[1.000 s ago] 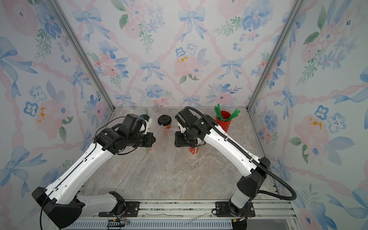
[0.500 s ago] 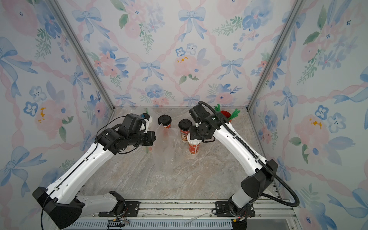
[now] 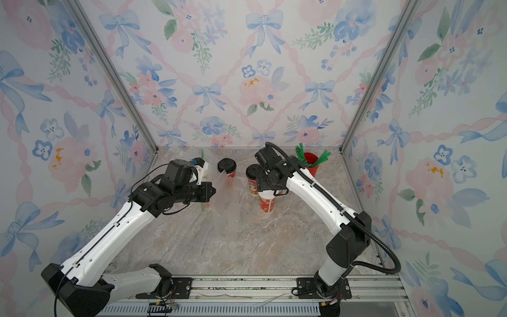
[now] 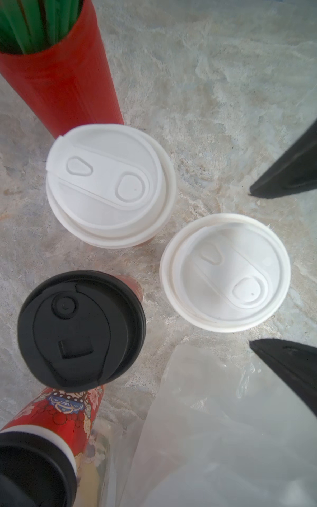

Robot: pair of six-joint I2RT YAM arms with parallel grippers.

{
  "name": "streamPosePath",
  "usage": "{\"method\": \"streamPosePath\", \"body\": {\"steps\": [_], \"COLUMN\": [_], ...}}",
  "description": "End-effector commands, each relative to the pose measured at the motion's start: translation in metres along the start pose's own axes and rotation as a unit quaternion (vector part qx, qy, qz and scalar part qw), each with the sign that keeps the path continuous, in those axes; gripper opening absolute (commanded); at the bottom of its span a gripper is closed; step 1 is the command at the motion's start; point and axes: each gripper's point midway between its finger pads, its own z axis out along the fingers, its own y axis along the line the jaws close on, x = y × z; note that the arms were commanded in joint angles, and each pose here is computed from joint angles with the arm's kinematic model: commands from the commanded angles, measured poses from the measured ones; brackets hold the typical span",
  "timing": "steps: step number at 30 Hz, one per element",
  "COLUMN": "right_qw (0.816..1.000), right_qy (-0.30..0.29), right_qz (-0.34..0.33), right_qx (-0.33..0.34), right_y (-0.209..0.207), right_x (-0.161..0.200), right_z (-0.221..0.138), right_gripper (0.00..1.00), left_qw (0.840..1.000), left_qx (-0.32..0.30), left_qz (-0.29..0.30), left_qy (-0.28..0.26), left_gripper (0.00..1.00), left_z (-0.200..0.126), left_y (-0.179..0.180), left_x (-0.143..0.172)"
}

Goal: Pack milk tea into plastic carrier bags
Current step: Pick up the milk tea cup at the center of the board.

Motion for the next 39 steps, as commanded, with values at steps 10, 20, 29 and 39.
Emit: {"method": "streamPosePath", "body": {"steps": [10,20,29,39], "right_qw": [1.0,0.999,0.998,0.999], "right_qy": [0.025,0.042,0.049,0.015], "right_qz": [-0.009,-0.014,-0.019,-0.02], "right_qx": [0.012,0.011,0.018,0.023], "right_y": [0.005,0.008,0.009,0.008], "right_x": [0.01,0.017,0.022,0.015], "right_z": [0.026,0.032,0.039,0.032], "right_gripper": [0.83,0.81,0.81,0.81], "left_qw": [1.0,1.0,1.0,1.0], "left_qx": [0.011,0.011,0.01,0.01], "left_qz": [-0.01,-0.011,-0.011,-0.012], "left_qy": [0.0,0.002,0.002,0.003], "left_gripper": [0.0,0.0,0.0,0.0], "left_z": [-0.003,-0.002,-0.002,-0.002], "left_y": [0.001,0.003,0.004,0.005], "left_x": [0.005,0.008,0.009,0.01]}}
